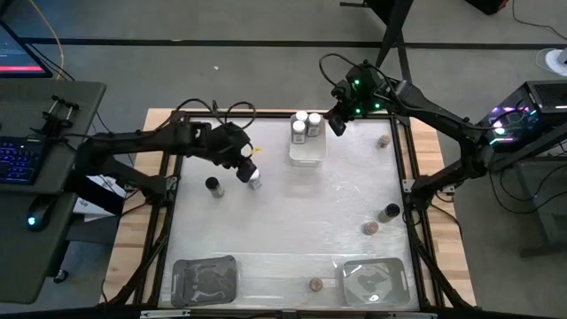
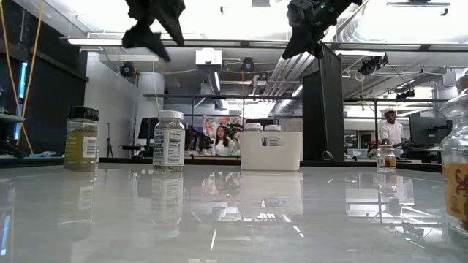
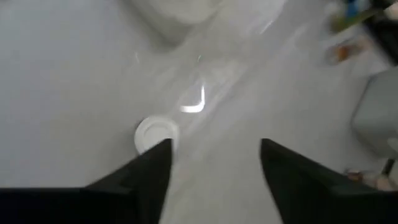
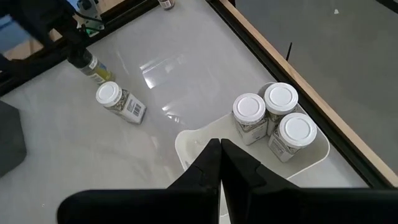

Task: Sort spices by type
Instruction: Put the white seasoning bottle into the white bin

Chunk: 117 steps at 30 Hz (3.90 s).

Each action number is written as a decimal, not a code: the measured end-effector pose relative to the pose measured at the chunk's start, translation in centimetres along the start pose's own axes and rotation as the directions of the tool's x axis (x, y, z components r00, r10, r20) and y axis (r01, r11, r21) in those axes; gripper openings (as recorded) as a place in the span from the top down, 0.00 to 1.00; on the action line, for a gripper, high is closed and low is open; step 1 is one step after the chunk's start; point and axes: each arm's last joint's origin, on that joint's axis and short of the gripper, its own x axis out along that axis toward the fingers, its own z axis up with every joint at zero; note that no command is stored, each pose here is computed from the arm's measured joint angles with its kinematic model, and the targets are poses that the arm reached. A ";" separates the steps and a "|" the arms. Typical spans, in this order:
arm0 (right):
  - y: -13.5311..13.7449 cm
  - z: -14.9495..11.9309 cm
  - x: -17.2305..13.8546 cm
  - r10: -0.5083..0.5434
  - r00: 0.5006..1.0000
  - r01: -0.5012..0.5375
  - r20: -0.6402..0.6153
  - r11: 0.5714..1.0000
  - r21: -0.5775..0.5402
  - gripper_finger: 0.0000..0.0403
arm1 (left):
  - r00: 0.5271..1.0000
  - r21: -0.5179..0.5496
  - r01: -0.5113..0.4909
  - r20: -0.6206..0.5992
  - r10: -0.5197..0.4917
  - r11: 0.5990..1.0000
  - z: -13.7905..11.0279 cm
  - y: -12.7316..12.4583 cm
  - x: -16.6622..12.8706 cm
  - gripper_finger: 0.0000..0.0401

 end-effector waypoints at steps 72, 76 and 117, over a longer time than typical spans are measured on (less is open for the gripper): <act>-0.1 -1.5 -0.1 -0.078 0.986 0.114 -0.146 0.958 0.263 1.00 | 0.962 0.763 0.102 -0.238 0.131 0.638 2.5 -1.1 19.3 0.11; -0.1 -1.5 -0.1 -0.085 0.986 0.124 -0.146 0.952 0.279 1.00 | 0.939 0.754 0.071 -0.272 0.213 0.653 2.2 -0.2 18.8 0.11; 3.5 -2.2 -1.1 0.048 0.985 -0.080 -0.165 0.978 -0.195 1.00 | 0.954 0.709 -0.041 -0.182 0.238 0.704 0.4 0.8 15.5 0.62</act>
